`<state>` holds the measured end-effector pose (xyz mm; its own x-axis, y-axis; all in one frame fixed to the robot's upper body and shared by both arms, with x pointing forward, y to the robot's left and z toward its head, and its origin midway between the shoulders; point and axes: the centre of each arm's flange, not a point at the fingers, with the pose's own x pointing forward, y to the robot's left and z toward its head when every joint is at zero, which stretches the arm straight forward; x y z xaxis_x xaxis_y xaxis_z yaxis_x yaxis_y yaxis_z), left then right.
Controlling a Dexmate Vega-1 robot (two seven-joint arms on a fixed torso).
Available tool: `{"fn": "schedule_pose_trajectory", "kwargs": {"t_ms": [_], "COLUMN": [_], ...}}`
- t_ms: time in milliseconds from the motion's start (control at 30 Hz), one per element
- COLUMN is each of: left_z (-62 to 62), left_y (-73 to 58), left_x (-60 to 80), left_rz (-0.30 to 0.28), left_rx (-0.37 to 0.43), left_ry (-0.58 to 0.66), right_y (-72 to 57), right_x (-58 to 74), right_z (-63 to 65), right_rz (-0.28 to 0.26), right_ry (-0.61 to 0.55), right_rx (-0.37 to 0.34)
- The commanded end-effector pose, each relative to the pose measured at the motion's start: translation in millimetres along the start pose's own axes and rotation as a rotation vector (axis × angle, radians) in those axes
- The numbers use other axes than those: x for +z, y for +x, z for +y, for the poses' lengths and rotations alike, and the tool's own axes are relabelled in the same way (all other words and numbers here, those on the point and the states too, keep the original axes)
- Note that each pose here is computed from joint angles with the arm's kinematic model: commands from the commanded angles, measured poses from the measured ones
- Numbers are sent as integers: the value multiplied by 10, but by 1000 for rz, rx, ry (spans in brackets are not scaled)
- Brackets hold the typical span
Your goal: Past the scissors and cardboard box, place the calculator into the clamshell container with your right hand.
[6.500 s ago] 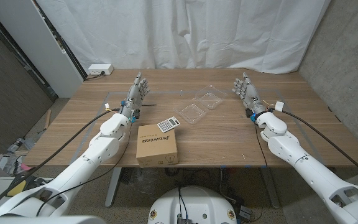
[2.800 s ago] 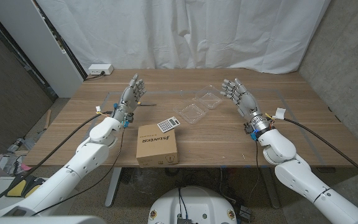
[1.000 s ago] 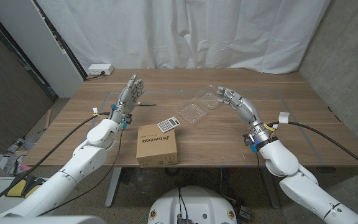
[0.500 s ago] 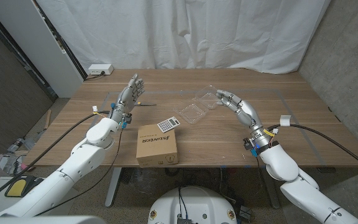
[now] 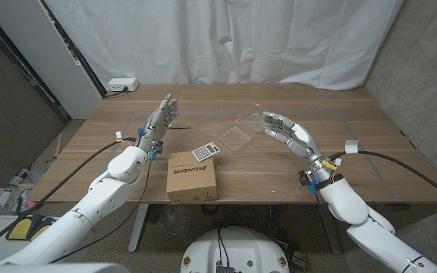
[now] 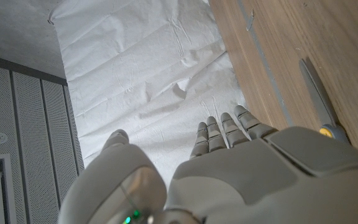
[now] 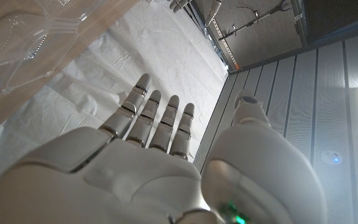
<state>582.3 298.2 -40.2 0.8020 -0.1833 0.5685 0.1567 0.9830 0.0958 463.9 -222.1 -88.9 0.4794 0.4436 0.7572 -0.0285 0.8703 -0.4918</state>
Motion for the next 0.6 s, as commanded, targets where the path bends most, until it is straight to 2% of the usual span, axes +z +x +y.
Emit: {"fn": "schedule_pose_trajectory", "kwargs": {"t_ms": [33, 433, 600], "left_z": [-70, -94, -56], "left_y": [-124, -87, -61], "left_x": [31, 102, 117], "left_rz": [10, -8, -5], "left_rx": [10, 8, -1], "left_ry": [17, 11, 15], "right_y": [-49, -114, -121], "right_x": [58, 33, 52], "right_z": [23, 55, 93], "right_rz": [-51, -89, -108], "right_ry": [-137, -298, -360], "right_rx": [-2, -9, -6]}}
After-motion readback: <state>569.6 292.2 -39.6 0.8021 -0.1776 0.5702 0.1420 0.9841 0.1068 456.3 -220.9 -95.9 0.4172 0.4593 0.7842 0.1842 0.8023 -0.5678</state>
